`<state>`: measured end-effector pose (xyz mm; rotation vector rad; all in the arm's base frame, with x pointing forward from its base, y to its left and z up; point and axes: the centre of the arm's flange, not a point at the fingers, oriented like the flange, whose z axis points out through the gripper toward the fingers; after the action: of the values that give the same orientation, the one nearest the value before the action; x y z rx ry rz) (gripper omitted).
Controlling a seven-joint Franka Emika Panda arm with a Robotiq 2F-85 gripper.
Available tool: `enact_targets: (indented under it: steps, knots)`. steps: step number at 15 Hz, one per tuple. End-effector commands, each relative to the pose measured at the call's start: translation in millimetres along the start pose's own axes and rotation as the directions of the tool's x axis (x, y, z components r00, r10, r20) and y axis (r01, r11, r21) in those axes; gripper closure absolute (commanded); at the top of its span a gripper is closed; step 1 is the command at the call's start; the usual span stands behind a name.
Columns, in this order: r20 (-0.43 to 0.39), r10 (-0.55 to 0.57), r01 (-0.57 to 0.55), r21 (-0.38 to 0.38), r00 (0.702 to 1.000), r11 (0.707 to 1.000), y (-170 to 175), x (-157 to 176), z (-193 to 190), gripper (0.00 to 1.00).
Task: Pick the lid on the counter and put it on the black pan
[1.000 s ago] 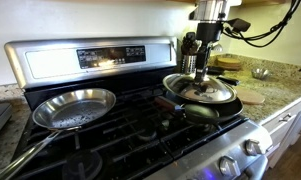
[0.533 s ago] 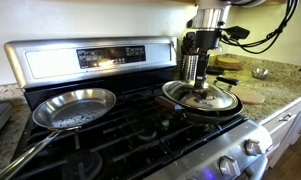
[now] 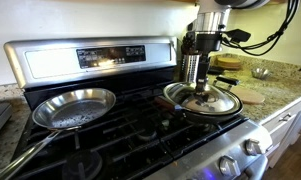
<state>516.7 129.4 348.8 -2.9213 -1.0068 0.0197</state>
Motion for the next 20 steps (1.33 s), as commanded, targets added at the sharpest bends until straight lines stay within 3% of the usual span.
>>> enact_targets:
  steps: [1,14,16,17,20]
  knots:
    - [-0.001,-0.002,0.002,-0.024,1.0,1.0,-4.3,-13.1,-2.9,0.81]
    - [0.035,0.009,-0.008,-0.041,0.999,0.999,-6.2,-21.9,3.4,0.81]
    - [0.034,0.012,-0.011,-0.028,0.999,1.0,-7.1,-22.7,1.4,0.31]
    - [0.029,0.012,-0.011,-0.029,1.0,1.0,-7.5,-23.1,0.1,0.31]
    - [0.008,0.02,-0.02,-0.052,1.0,0.998,-8.9,-28.2,-10.1,0.13]
